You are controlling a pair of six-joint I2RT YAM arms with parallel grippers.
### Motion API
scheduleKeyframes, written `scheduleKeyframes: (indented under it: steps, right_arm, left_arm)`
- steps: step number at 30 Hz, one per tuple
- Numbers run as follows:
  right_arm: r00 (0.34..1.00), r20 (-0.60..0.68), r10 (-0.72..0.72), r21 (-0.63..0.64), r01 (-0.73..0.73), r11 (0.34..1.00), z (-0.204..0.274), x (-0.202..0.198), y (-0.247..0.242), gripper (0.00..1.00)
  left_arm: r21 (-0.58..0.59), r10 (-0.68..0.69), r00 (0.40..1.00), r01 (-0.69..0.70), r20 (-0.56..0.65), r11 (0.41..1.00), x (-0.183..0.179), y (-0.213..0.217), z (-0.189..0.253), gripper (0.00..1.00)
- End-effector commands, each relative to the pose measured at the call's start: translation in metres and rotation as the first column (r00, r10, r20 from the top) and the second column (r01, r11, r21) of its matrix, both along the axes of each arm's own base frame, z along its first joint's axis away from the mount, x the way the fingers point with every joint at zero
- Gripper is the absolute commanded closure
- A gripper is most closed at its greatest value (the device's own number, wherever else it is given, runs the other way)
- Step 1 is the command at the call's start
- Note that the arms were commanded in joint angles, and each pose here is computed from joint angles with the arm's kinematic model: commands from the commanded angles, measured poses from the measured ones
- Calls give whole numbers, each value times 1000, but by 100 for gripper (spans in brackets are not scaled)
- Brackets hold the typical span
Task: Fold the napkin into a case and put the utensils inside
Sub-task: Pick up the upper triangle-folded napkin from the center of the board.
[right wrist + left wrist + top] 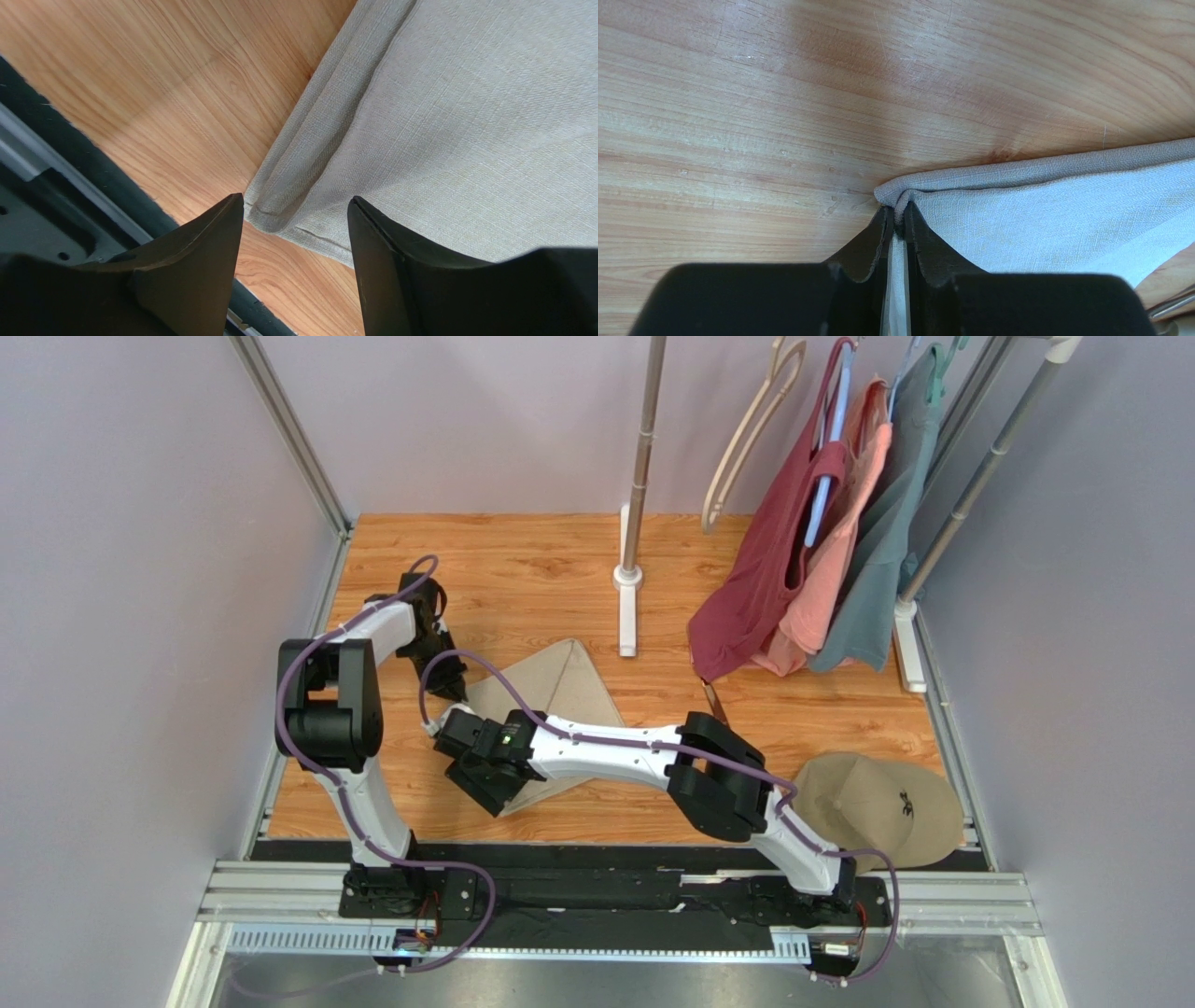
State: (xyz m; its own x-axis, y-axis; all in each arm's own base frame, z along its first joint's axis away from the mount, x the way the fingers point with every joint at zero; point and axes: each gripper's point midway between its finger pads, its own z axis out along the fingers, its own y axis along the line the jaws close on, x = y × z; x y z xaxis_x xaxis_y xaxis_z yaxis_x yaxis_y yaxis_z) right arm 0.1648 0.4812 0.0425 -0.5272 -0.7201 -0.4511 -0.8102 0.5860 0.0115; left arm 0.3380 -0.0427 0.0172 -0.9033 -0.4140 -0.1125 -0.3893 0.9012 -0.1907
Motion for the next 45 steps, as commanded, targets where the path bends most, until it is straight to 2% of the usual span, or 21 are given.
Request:
scheduleKeyframes:
  steps: [1, 6, 12, 15, 33, 37, 39, 43, 45]
  right_arm:
    - [999, 50, 10, -11, -9, 1000, 5, 1, 4, 44]
    - [998, 53, 19, -25, -17, 1000, -2, -6, 5, 43]
    - [994, 107, 10, -16, -8, 1000, 18, -1, 8, 39]
    - [996, 86, 19, 1, -20, 1000, 19, -5, 13, 39]
    - [998, 32, 58, -71, -56, 996, -25, -20, 13, 43]
    - [998, 33, 51, -88, -48, 995, -30, -19, 9, 50]
    - [998, 38, 47, -95, -44, 994, -31, -19, 8, 59]
    - [998, 52, 39, -121, -32, 992, -36, -18, 3, 64]
    - [997, 64, 34, -126, -26, 992, -36, -15, 4, 70]
  left_arm:
    - [14, 2, 1000, -2, 11, 1000, 5, 3, 1, 86]
    - [15, 5, 1000, -5, 13, 1000, 5, 3, 2, 86]
    - [10, 6, 1000, -6, 12, 1000, 5, 3, 1, 87]
    - [10, 6, 1000, -6, 14, 1000, 5, 3, 1, 87]
    - [12, 30, 999, -31, 12, 999, 5, 11, 1, 87]
    - [9, 30, 999, -30, 15, 1000, 5, 11, 1, 88]
    - [10, 30, 999, -30, 14, 999, 5, 11, 1, 89]
    - [8, 48, 999, -48, 19, 999, 5, 13, 2, 90]
    - [4, 57, 998, -57, 23, 998, 5, 14, 1, 92]
